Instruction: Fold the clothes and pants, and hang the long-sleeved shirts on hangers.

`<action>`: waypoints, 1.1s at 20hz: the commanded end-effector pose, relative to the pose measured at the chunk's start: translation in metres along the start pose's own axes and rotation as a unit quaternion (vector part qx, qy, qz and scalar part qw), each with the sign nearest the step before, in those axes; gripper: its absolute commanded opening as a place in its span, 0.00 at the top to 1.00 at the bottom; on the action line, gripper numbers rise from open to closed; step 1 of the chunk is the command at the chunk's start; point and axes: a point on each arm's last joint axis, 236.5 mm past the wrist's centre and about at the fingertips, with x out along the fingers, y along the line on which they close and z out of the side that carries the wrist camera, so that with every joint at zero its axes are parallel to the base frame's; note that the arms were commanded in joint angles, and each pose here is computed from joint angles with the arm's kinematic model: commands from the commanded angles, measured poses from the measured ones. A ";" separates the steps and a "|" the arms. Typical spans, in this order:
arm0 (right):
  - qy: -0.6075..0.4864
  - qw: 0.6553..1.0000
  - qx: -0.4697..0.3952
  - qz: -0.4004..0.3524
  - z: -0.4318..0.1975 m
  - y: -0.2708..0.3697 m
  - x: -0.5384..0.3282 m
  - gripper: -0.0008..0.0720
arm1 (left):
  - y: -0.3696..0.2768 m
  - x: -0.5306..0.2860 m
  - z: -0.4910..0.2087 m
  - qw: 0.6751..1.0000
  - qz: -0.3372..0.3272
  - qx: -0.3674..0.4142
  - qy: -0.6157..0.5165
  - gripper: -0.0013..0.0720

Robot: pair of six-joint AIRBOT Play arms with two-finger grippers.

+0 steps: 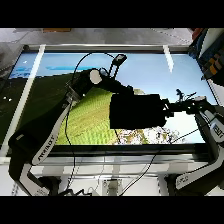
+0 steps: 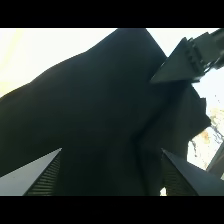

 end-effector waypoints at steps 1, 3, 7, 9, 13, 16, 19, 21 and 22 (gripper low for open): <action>0.028 0.997 -0.050 0.058 -0.013 0.043 0.034 0.04 | 0.008 -0.001 -0.002 1.000 0.014 0.009 0.004 0.12; 0.037 0.993 -0.088 0.066 -0.022 0.064 0.053 0.11 | 0.022 -0.003 -0.005 0.999 0.037 0.022 0.012 0.53; 0.020 0.991 -0.120 0.059 -0.018 0.087 0.075 0.96 | 0.051 -0.021 -0.019 0.995 0.077 0.037 0.047 0.96; 0.002 0.987 -0.136 0.080 -0.006 0.109 0.059 0.96 | 0.092 -0.057 -0.034 0.979 0.159 0.078 0.099 0.96; -0.087 0.978 -0.166 0.093 0.031 0.148 -0.026 0.96 | 0.163 -0.176 -0.039 0.925 0.332 0.105 0.154 0.96; -0.183 0.970 -0.132 0.093 0.050 0.153 -0.123 0.96 | 0.169 -0.246 -0.026 0.921 0.371 0.063 0.105 0.96; -0.275 0.953 -0.100 0.084 0.045 0.137 -0.230 0.96 | 0.166 -0.300 -0.017 0.914 0.399 0.042 0.061 0.96; -0.333 0.938 -0.076 0.059 0.030 0.113 -0.295 0.96 | 0.159 -0.321 -0.016 0.911 0.407 0.037 0.049 0.96; -0.365 0.929 -0.057 0.032 0.020 0.092 -0.328 0.96 | 0.156 -0.328 -0.017 0.911 0.409 0.036 0.046 0.96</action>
